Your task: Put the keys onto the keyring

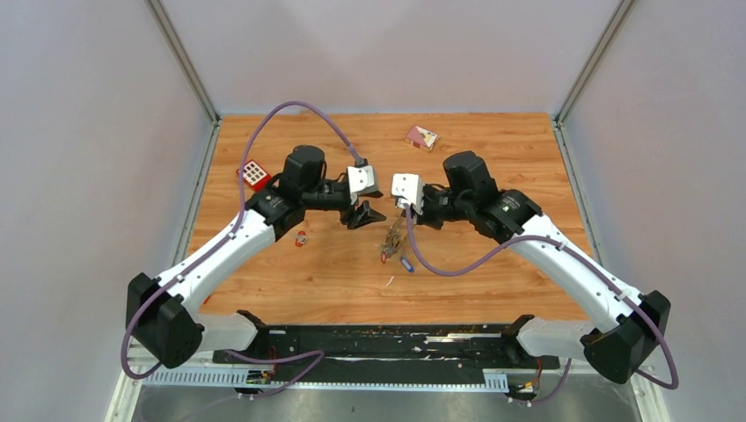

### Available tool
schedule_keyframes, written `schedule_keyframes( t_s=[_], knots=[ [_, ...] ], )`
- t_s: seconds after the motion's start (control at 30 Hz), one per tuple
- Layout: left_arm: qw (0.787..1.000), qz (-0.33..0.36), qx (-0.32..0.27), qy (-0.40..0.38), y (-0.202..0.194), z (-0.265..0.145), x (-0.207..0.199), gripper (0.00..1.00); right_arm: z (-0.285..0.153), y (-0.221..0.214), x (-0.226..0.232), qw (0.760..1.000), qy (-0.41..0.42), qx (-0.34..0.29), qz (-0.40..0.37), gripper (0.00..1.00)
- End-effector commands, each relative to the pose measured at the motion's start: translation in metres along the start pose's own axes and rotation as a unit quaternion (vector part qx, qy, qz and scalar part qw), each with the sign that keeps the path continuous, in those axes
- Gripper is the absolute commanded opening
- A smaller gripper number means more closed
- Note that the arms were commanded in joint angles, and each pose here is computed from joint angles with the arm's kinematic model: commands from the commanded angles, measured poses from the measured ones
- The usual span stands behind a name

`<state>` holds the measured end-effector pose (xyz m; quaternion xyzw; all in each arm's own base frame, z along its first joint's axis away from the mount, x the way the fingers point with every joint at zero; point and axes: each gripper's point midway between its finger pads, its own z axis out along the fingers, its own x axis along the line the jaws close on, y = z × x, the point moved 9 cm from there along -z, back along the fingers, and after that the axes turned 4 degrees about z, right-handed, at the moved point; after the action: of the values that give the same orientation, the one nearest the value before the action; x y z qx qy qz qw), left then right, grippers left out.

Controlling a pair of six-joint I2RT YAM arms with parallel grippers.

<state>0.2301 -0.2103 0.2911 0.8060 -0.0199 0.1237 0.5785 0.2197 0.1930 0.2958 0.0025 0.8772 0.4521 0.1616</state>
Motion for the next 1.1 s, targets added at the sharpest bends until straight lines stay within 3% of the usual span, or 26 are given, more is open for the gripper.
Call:
schedule_keyframes(
  t_s=[0.0, 0.33, 0.77, 1.07],
  knots=[
    [0.999, 0.006, -0.046, -0.013, 0.013, 0.012, 0.005, 0.62, -0.01, 0.022, -0.001, 0.997, -0.018, -0.072, -0.006, 0.0],
    [0.995, -0.001, -0.073, -0.066, 0.008, 0.026, -0.009, 0.41, -0.005, 0.019, 0.007, 0.996, 0.006, -0.089, 0.011, 0.0],
    [0.995, 0.024, -0.069, -0.066, -0.001, 0.023, -0.02, 0.4, -0.007, 0.018, 0.012, 0.994, 0.0, -0.11, 0.01, 0.0],
    [0.995, 0.006, -0.073, -0.072, 0.0, 0.031, -0.02, 0.29, -0.005, 0.016, 0.013, 0.993, 0.002, -0.114, 0.01, 0.0]
  ],
)
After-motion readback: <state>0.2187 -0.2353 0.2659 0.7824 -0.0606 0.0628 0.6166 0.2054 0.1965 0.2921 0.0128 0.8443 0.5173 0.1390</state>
